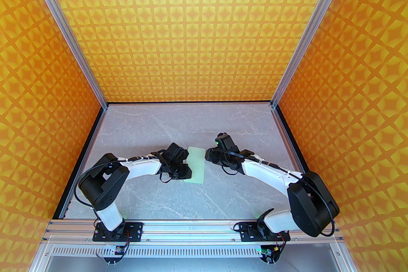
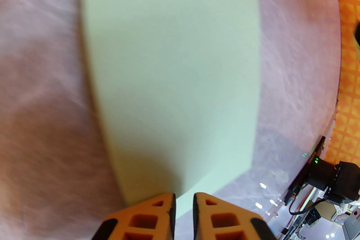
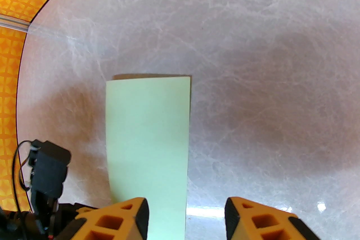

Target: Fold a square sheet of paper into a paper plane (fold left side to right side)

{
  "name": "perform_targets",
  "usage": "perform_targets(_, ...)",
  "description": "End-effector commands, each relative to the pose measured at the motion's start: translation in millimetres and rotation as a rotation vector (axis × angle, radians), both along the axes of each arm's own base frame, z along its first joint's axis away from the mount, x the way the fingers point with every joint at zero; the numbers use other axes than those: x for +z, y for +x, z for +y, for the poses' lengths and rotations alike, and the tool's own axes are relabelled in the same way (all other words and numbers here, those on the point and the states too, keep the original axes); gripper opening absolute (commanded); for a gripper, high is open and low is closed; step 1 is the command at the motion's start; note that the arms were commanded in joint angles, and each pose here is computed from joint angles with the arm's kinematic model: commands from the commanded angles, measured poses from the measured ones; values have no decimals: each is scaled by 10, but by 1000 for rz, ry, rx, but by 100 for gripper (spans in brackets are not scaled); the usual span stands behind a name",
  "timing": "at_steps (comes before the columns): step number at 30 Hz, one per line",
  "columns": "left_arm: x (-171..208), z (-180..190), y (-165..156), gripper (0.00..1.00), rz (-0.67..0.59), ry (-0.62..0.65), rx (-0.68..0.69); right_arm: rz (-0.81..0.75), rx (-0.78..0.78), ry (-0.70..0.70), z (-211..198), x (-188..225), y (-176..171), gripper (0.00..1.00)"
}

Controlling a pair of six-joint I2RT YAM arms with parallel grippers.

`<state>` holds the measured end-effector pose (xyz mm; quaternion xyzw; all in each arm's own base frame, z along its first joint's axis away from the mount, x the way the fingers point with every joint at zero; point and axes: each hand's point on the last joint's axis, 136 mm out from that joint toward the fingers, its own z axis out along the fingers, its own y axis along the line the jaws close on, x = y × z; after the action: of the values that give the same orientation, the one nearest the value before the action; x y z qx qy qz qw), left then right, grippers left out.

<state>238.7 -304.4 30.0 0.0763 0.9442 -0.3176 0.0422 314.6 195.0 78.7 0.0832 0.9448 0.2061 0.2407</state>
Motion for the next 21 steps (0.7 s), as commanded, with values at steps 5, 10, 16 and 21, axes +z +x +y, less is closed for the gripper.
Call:
perform_targets(5,339,-16,294,21,-89,-31,-12,66,14,106,112,-121,-158,49)
perform_targets(10,323,-5,654,21,-123,-3,-31,113,-20,199,173,-219,-363,49)
perform_targets(16,209,-72,971,21,-142,13,-51,161,-54,268,256,-305,-581,51)
perform_targets(21,53,-90,996,18,-120,28,-56,197,-58,321,398,-370,-685,50)
